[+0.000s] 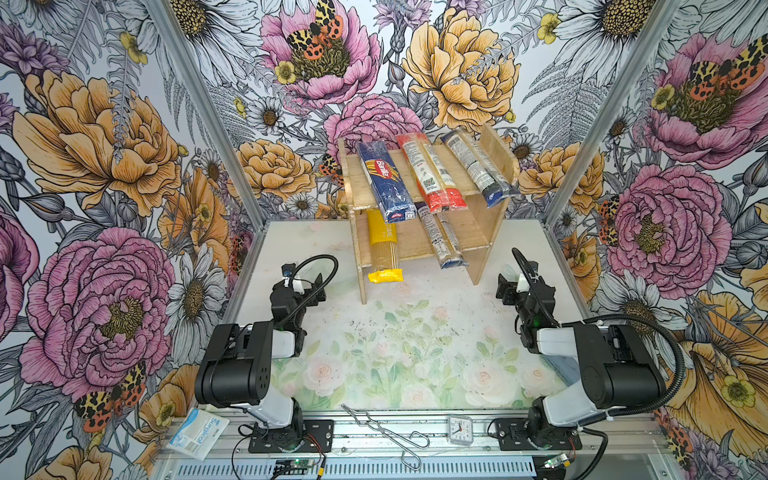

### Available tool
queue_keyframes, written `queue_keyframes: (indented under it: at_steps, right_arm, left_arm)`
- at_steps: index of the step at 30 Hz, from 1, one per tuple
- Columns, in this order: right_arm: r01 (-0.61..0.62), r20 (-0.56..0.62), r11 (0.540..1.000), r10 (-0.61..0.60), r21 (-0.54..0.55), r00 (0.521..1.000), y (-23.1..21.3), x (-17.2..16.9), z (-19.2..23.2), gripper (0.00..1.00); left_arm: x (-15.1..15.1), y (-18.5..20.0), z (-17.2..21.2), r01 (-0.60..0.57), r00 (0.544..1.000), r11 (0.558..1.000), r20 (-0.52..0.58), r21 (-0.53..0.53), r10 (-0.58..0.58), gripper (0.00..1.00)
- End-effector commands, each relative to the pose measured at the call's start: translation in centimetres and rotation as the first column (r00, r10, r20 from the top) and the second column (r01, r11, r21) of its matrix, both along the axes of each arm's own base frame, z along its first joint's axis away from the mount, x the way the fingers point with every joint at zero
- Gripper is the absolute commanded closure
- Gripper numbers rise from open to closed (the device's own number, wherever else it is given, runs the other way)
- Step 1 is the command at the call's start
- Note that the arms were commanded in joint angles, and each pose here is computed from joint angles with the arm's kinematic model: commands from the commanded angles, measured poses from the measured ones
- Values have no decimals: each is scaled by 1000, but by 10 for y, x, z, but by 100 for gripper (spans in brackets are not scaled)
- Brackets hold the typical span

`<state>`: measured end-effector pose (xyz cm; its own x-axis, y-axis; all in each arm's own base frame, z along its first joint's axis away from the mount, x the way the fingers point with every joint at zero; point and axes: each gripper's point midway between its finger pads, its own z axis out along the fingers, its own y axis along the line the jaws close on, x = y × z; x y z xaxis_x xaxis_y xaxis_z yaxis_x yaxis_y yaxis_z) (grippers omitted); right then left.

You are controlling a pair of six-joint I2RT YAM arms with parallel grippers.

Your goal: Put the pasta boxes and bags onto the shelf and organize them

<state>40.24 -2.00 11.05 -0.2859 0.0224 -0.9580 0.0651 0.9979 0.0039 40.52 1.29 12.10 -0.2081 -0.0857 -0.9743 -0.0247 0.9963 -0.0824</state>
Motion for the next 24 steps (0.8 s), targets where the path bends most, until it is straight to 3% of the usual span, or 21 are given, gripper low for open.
queue_keyframes:
  at_steps: [1,3,24]
  right_arm:
    - [6,12,1000,-6,-3,1000,-1,1,1,8]
    - [5,13,1000,-5,-3,1000,0,1,1,1]
    - [6,15,1000,-6,-8,1000,0,1,2,1]
  left_arm:
    - [2,0,8,-6,1000,1000,21,23,5,1]
    - [2,0,8,-8,1000,1000,21,25,8,1]
    - [1,-1,8,-17,1000,999,23,32,17,1]
